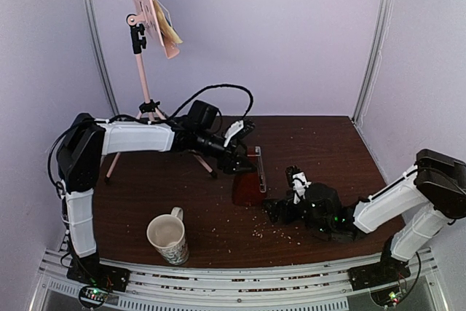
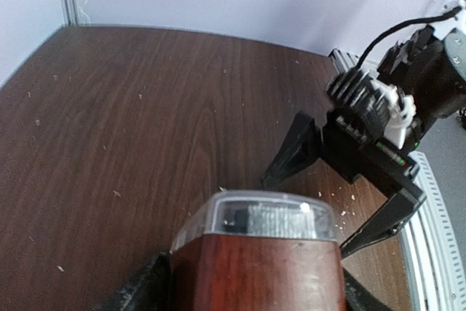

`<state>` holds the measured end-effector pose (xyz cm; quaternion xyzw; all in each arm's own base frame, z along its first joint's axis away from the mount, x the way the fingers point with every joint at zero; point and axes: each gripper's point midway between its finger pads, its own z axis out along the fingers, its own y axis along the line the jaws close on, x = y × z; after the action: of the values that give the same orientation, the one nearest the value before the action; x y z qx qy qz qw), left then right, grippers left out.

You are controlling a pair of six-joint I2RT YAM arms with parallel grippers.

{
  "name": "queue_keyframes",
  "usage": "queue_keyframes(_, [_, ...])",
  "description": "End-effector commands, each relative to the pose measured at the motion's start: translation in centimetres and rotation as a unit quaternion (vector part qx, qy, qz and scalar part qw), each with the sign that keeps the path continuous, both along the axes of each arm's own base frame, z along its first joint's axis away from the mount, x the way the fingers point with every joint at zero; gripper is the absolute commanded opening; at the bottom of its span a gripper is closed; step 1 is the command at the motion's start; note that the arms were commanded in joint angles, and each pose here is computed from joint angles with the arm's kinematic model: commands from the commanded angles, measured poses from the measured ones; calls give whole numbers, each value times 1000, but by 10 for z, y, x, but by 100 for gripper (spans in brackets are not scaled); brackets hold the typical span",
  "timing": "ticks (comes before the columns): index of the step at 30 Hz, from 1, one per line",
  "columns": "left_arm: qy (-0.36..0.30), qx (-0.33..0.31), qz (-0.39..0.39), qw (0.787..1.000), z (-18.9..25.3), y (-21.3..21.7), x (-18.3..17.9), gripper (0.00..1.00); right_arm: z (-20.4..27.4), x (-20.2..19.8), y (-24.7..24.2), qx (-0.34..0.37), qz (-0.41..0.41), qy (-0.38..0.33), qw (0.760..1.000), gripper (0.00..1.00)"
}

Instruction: Pack up the instrument practice props

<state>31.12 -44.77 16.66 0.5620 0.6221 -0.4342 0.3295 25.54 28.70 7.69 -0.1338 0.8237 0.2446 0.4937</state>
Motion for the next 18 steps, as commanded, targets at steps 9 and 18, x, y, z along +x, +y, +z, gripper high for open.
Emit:
queue_keyframes(9, [-57,49,57,996,23,32,-3,91,116,-1,-12,77,68,-76,992,100])
queue_keyframes(18, [-37,-38,158,986,95,119,6,93,168,23,33,82,241,-53,966,100])
